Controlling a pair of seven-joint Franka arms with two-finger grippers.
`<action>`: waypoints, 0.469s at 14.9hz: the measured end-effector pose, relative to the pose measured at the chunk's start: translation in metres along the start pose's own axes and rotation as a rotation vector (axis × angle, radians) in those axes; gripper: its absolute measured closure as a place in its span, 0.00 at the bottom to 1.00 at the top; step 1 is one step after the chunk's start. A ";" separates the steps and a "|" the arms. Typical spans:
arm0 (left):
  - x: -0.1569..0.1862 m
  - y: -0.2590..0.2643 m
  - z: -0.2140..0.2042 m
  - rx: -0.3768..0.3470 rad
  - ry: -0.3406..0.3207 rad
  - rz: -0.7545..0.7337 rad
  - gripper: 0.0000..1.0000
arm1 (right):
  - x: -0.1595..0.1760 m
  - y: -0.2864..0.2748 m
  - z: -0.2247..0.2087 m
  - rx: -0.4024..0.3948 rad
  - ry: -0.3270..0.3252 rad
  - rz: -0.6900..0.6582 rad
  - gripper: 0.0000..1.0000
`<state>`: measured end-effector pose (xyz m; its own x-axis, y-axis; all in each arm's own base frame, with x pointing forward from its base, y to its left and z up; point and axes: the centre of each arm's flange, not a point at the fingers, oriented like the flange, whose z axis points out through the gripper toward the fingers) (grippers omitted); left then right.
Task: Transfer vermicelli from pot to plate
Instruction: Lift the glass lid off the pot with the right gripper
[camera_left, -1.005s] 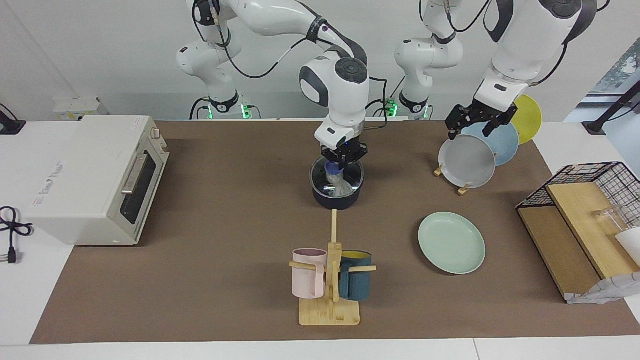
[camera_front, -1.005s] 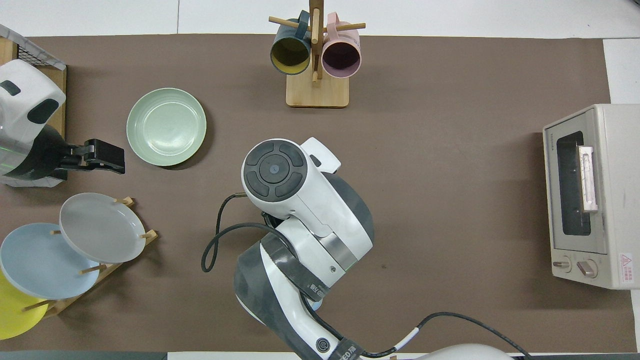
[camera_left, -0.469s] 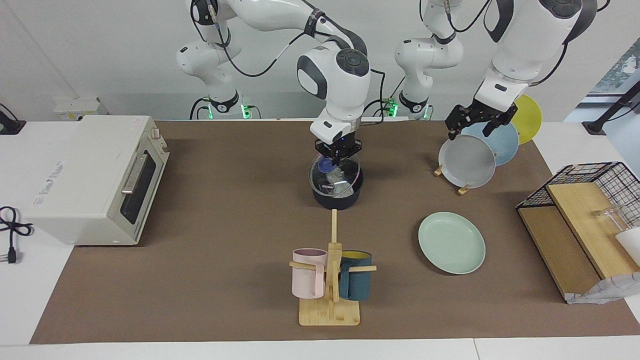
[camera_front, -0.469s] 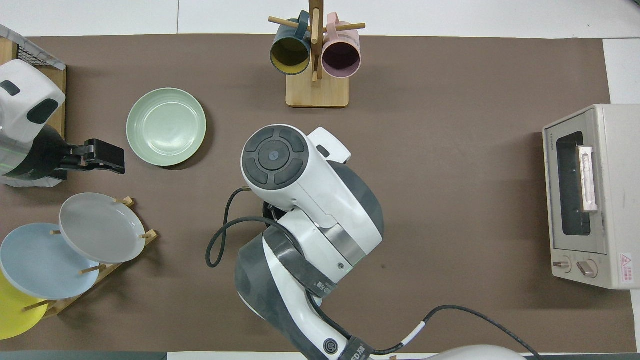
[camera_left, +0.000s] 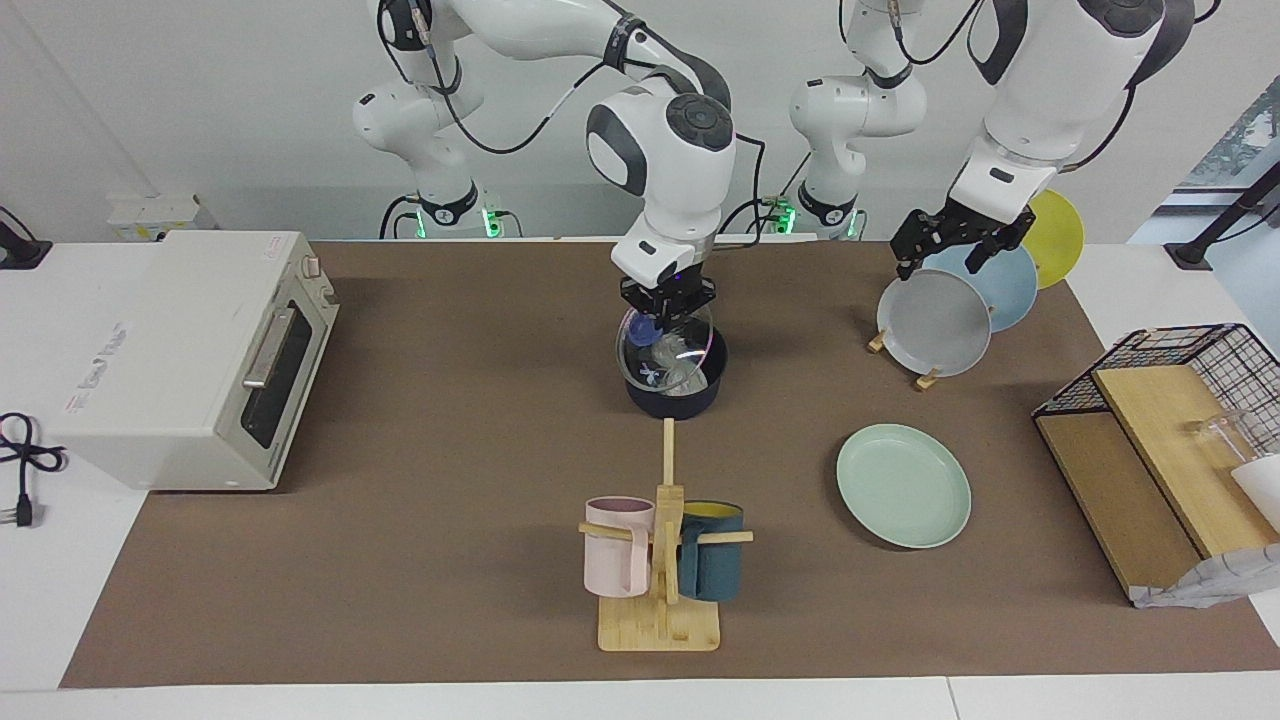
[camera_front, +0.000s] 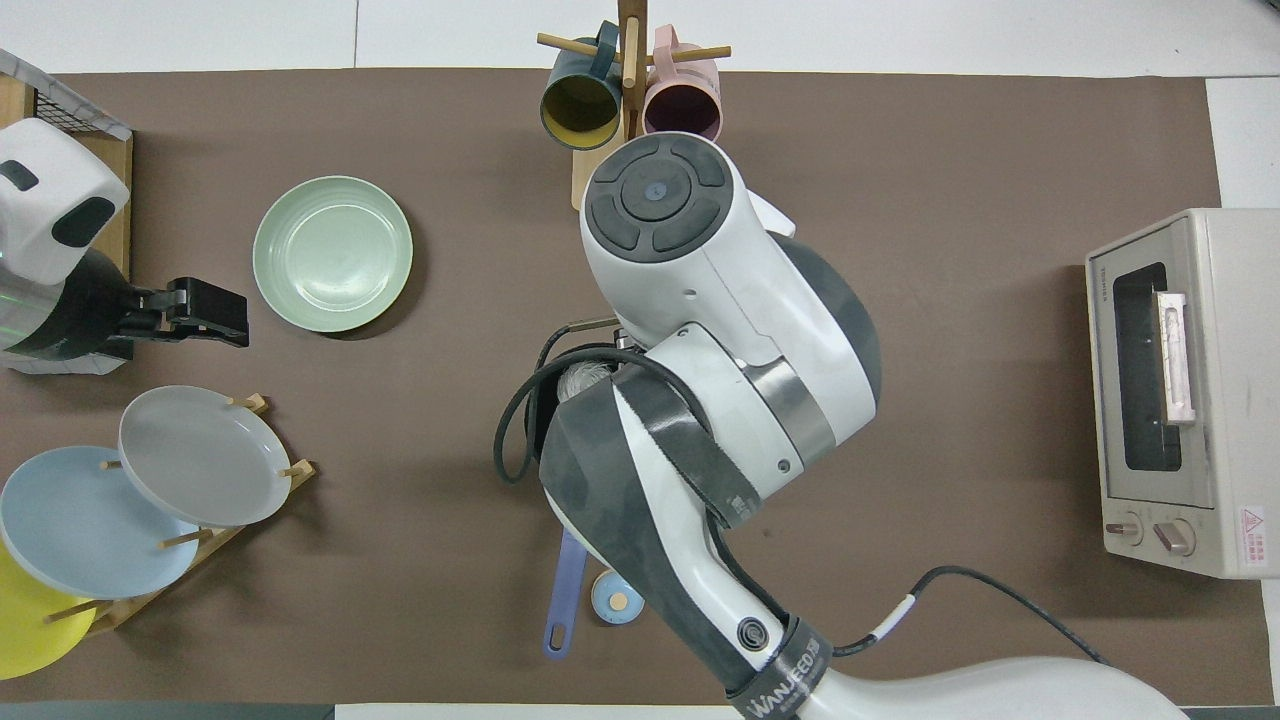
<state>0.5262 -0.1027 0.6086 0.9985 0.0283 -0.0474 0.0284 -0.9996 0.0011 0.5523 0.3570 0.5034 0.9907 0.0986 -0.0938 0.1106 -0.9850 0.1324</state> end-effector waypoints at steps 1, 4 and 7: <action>0.000 0.000 0.000 0.000 0.000 0.000 0.00 | 0.002 0.004 0.000 -0.024 0.007 -0.034 0.92; 0.002 0.001 -0.002 -0.003 0.016 0.001 0.00 | 0.014 0.040 0.006 -0.099 -0.012 -0.113 0.92; 0.003 0.012 0.001 -0.010 0.037 0.020 0.00 | 0.036 0.107 0.014 -0.123 -0.047 -0.157 0.92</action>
<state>0.5290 -0.1151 0.6070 0.9999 0.0085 -0.0100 0.0086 -0.9999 0.0117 0.5991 0.2534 0.5003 0.9560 0.2404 -0.1681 0.2753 -0.9330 0.2316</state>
